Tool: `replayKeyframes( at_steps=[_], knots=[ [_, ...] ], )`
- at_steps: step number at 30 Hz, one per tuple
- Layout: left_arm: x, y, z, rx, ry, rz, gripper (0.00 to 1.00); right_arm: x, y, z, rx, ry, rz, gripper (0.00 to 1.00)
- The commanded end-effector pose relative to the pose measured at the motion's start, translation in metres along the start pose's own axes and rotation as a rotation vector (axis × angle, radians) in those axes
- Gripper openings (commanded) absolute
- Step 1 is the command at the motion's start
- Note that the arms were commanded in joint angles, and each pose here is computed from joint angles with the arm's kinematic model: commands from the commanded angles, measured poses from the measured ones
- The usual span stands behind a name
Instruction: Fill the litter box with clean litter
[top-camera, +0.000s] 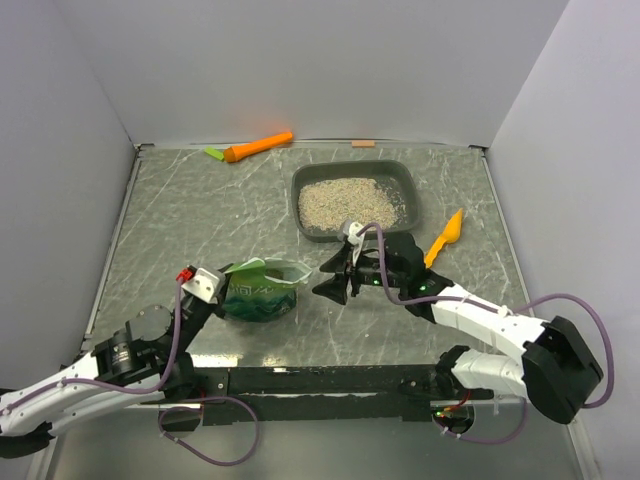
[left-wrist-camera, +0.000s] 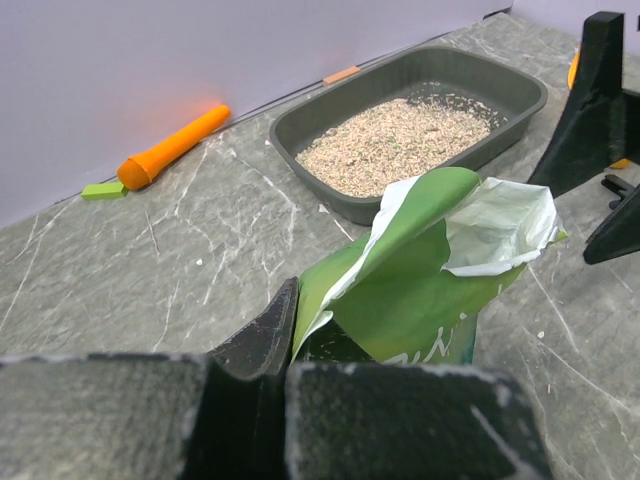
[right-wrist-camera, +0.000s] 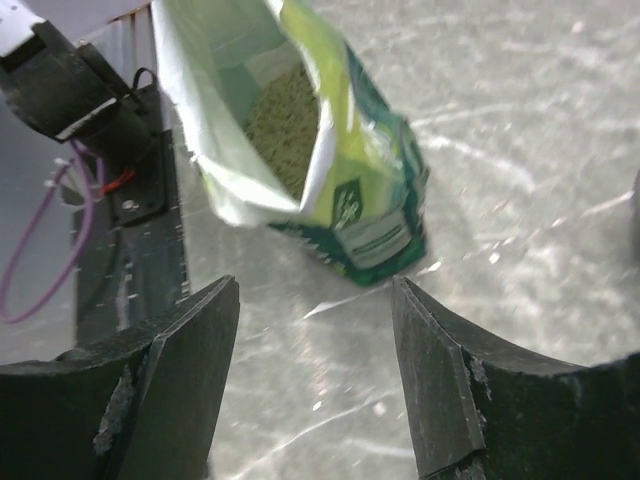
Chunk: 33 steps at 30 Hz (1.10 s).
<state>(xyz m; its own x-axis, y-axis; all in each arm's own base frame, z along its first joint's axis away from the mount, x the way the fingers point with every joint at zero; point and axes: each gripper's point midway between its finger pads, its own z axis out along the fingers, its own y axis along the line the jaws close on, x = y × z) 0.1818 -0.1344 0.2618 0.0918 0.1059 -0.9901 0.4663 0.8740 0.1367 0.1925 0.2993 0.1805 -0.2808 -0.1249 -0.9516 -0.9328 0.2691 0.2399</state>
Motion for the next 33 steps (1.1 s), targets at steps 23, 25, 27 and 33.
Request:
replayKeyframes(
  at_steps=[23, 25, 27, 33],
  knots=[
    [-0.05, 0.023, -0.009, -0.06, -0.187, -0.133, 0.01, -0.062, 0.025, 0.043, -0.337, -0.25, -0.234, 0.76],
    [-0.05, 0.022, -0.009, -0.058, -0.19, -0.135, 0.01, -0.062, 0.026, 0.046, -0.357, -0.258, -0.229, 0.75],
    [-0.049, 0.023, -0.009, -0.062, -0.188, -0.134, 0.01, -0.062, 0.027, 0.047, -0.372, -0.262, -0.206, 0.73],
    [-0.05, 0.022, -0.009, -0.057, -0.19, -0.134, 0.01, -0.064, 0.028, 0.052, -0.409, -0.291, -0.176, 0.59]
  ],
)
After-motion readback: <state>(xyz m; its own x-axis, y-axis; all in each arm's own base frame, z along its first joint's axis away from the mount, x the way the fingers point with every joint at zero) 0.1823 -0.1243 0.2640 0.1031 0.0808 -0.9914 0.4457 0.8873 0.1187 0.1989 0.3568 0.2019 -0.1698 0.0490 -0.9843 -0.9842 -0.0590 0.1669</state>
